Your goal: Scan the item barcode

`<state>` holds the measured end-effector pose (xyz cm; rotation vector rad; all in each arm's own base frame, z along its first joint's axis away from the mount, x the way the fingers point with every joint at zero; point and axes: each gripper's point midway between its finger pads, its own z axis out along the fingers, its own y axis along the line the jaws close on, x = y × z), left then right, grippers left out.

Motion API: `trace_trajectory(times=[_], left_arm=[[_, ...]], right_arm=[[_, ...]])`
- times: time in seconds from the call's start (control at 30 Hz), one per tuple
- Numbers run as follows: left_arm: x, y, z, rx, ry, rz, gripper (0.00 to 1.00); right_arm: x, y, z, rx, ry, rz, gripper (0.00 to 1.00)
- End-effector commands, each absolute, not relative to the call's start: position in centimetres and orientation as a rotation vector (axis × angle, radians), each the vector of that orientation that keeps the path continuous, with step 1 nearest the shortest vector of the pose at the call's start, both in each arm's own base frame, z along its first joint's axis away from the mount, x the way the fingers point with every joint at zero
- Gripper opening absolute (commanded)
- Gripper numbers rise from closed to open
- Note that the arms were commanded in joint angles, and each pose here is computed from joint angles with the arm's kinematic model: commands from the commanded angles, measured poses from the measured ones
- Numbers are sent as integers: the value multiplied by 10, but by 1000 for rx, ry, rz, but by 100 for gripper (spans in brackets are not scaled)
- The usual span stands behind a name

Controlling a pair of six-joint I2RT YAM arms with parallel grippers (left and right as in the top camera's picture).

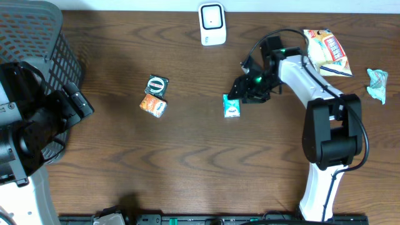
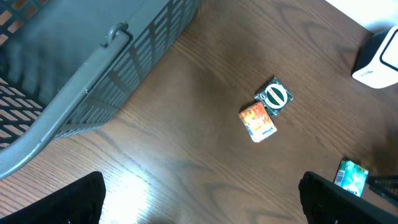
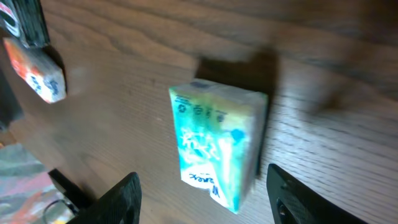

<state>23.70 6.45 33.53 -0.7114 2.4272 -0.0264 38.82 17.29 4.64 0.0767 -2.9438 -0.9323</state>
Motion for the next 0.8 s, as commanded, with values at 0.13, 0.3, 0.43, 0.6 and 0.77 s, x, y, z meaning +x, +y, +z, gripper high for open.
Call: trace_trajectory(times=[0.13,0.3,0.43,0.6,0.77], left_arm=[[236,67,332,-727,2435,-13,98],[236,67,332,-727,2435,-13,97],[236,67,332,-727,2435,-13,98],[236,67,332,-727,2435,-13,98],[236,67,332,-727,2435,-13,98]], right_arm=[[387,168,38,85,-2975,-843,58],[383,175,24,82,-2994,-805,57],[378,177,11,29,-2986,-802,54],[373,176,1,23,-2984,-801,34],[372,183,7,28,-2949,-888,1]])
